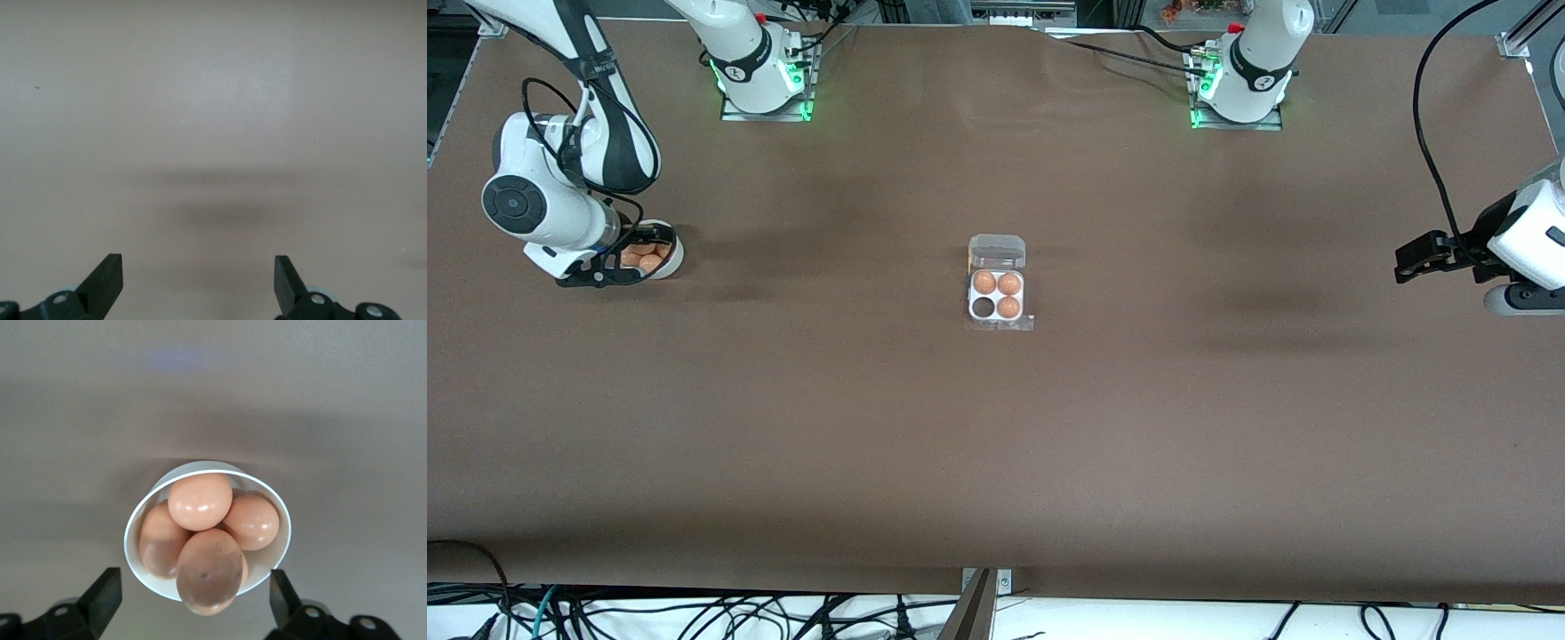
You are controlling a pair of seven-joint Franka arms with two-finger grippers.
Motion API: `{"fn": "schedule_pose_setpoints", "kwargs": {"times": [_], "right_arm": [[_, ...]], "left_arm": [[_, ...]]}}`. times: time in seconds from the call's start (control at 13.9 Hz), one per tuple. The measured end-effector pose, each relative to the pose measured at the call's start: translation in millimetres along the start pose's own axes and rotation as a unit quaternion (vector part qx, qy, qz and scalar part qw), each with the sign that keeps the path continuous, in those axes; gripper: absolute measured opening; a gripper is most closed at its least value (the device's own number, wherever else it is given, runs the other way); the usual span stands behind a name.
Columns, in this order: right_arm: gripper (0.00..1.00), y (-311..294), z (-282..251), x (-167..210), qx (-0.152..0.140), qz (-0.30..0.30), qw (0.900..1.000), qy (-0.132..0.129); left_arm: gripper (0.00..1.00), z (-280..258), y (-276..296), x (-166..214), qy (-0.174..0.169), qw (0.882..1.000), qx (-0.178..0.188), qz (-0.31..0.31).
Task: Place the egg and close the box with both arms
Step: 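Lower the right gripper and close it around one brown egg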
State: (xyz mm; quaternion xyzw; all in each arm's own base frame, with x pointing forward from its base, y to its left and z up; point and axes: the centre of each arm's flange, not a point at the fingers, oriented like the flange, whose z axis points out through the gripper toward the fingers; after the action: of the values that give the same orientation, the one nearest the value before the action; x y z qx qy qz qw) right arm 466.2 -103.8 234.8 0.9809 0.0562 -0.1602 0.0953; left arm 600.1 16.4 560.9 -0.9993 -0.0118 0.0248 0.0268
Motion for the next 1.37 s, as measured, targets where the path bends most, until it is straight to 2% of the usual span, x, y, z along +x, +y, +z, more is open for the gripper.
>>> {"fn": "schedule_pose_setpoints", "kwargs": {"times": [0.29,0.43,0.5,0.58,0.65,0.72,1.37], "right_arm": [[0.93,-1.4,10.1,1.1,-0.007,-0.009,1.0,-0.011],[0.8,-1.4,10.3,1.1,-0.007,-0.009,1.0,-0.012],[0.79,-1.4,10.3,1.1,-0.008,-0.009,1.0,-0.012],[0.72,-1.3,10.3,1.1,-0.008,-0.009,1.0,-0.012],[0.72,-1.0,10.4,1.0,-0.007,-0.009,1.0,-0.012],[0.67,-0.5,10.6,0.9,-0.007,-0.008,1.0,-0.012],[0.56,5.5,12.3,0.1,-0.007,-0.002,1.0,-0.013]], "left_arm": [[1.0,0.1,0.0,0.1,0.0,1.0,0.0,0.0],[1.0,0.2,0.0,0.1,0.0,1.0,0.0,0.0],[1.0,0.2,0.0,0.1,0.0,1.0,0.0,0.0],[1.0,0.2,0.0,0.1,0.0,1.0,0.0,0.0],[1.0,0.2,0.0,0.1,0.0,1.0,0.0,0.0],[1.0,0.2,0.0,0.1,0.0,1.0,0.0,0.0],[1.0,0.2,0.0,0.1,0.0,1.0,0.0,0.0]]}}
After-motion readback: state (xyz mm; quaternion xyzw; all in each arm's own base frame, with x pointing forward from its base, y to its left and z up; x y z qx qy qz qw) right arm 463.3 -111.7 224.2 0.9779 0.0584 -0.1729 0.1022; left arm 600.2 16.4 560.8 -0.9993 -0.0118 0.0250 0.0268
